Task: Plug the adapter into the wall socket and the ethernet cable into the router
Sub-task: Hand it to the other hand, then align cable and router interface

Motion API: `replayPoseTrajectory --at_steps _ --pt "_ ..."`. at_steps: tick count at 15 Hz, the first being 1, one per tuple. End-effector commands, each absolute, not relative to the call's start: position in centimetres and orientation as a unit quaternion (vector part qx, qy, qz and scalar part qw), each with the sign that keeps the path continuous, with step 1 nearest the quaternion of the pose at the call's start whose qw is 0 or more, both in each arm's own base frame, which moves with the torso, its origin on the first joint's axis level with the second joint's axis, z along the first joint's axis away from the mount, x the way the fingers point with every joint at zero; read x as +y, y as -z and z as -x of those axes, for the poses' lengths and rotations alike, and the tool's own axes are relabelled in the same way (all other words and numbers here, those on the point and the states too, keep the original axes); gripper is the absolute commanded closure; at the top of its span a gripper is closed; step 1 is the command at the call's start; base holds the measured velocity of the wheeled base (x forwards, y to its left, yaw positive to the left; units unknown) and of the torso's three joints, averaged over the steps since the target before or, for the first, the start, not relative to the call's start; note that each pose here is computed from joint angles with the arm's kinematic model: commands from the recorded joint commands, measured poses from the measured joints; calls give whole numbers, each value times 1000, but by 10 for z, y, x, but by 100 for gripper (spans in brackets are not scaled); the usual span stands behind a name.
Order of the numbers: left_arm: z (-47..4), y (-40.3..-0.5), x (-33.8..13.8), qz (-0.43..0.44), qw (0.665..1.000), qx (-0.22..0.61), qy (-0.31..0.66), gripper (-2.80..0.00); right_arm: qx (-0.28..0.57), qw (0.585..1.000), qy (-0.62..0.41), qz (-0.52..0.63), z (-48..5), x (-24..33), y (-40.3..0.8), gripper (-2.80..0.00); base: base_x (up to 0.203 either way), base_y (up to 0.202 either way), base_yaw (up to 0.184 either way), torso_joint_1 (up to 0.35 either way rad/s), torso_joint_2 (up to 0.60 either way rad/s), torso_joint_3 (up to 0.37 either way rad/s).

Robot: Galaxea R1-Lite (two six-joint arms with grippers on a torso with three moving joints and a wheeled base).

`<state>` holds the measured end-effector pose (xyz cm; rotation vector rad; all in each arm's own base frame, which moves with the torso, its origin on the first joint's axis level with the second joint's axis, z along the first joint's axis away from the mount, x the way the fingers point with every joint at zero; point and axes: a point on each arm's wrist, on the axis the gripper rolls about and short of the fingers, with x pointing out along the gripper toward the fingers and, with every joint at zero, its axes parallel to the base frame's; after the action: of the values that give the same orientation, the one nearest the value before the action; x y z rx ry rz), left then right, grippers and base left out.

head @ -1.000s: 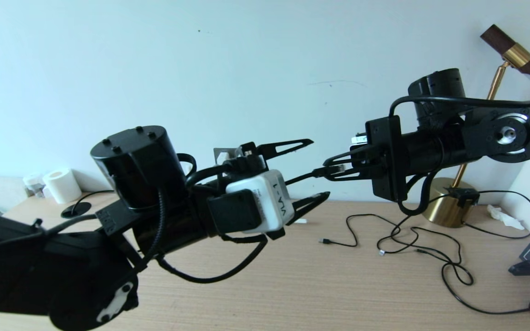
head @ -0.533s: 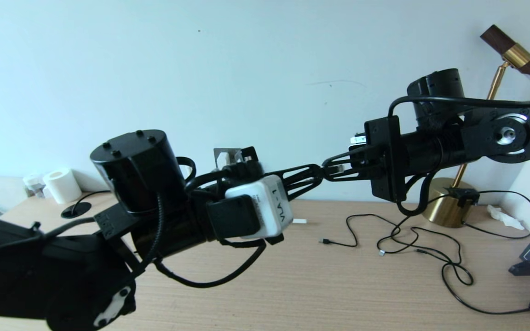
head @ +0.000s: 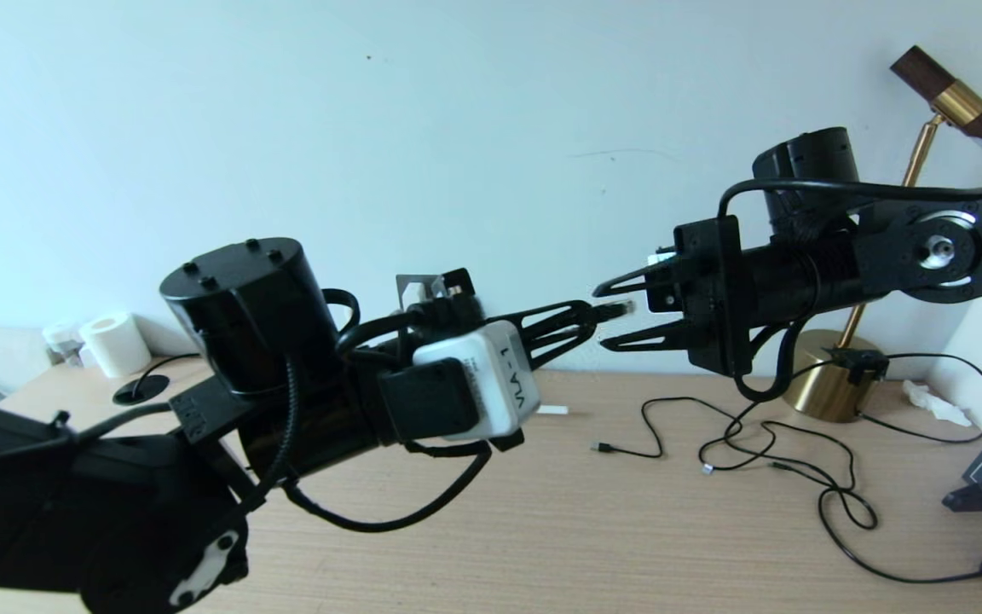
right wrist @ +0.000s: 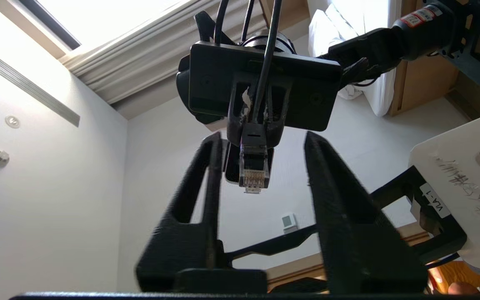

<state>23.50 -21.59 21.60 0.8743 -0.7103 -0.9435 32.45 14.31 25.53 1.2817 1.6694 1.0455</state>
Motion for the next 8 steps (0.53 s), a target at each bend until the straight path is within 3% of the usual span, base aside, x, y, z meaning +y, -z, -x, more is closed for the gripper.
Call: replayPoseTrajectory --at_steps 1,5,8 --pt "-234 -216 -214 -401 741 -326 430 0 658 381 -410 -503 -324 143 -256 -280 0 0 0 0 0 0" --pt "-226 -218 -207 -386 752 -313 433 0 647 393 -417 -503 -323 137 -259 -280 0 0 0 0 0 0" --pt "-218 -212 -198 -297 818 -230 435 0 601 443 -430 -507 -307 112 -281 -280 0 0 0 0 0 0"
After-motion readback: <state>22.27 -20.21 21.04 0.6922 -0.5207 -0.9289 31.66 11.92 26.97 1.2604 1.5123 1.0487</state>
